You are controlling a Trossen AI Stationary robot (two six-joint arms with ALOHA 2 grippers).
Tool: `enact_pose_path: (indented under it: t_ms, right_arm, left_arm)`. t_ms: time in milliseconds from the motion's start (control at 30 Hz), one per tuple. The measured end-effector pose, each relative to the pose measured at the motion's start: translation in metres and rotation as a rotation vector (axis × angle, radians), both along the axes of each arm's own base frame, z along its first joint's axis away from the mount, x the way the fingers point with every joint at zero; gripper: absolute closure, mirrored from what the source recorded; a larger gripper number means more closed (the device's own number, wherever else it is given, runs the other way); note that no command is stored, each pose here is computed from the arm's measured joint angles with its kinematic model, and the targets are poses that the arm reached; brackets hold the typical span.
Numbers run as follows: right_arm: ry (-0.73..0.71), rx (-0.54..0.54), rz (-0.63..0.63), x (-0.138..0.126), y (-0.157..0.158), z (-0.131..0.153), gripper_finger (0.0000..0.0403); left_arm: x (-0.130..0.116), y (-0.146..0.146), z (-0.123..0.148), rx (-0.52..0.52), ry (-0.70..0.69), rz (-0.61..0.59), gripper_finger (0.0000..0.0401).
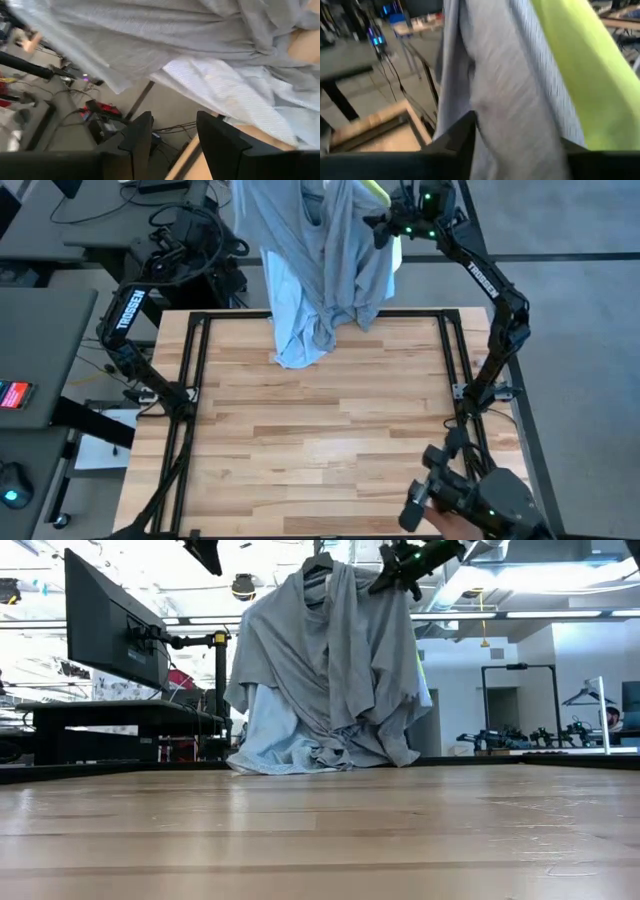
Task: Hang clothes
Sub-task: Hang the gray shirt on the rack, then unhang the gray shirt from the rack
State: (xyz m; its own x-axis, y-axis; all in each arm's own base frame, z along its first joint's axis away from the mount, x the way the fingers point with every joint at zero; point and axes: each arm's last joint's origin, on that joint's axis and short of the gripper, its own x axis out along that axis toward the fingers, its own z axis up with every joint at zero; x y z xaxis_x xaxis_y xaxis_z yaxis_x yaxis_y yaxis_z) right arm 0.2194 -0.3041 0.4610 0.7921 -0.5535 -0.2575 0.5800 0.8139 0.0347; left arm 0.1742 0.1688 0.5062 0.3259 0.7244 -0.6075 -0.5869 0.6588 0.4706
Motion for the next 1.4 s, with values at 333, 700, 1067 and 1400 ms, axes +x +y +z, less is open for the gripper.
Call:
enact_pose_path:
  t_ms: [333, 700, 1067, 1400]
  right_arm:
    - [0.08, 0.122, 0.054, -0.041, 0.087, 0.035, 0.0193]
    - [0.239, 0.389, 0.233, -0.053, 0.199, 0.031, 0.02]
    - [0.293, 0.472, 0.323, -0.007, 0.274, -0.06, 0.0201]
    - [-0.012, 0.338, 0.52, 0.031, 0.315, -0.087, 0.0201]
  left_arm:
    - [0.005, -0.006, -0.001, -0.167, -0.152, -0.178, 0.026]
    - [0.033, -0.044, -0.014, -0.326, -0.175, -0.369, 0.026]
    - [0.083, -0.125, -0.086, -0.437, -0.116, -0.481, 0.026]
    - [0.078, -0.174, -0.077, -0.327, -0.752, -0.654, 0.026]
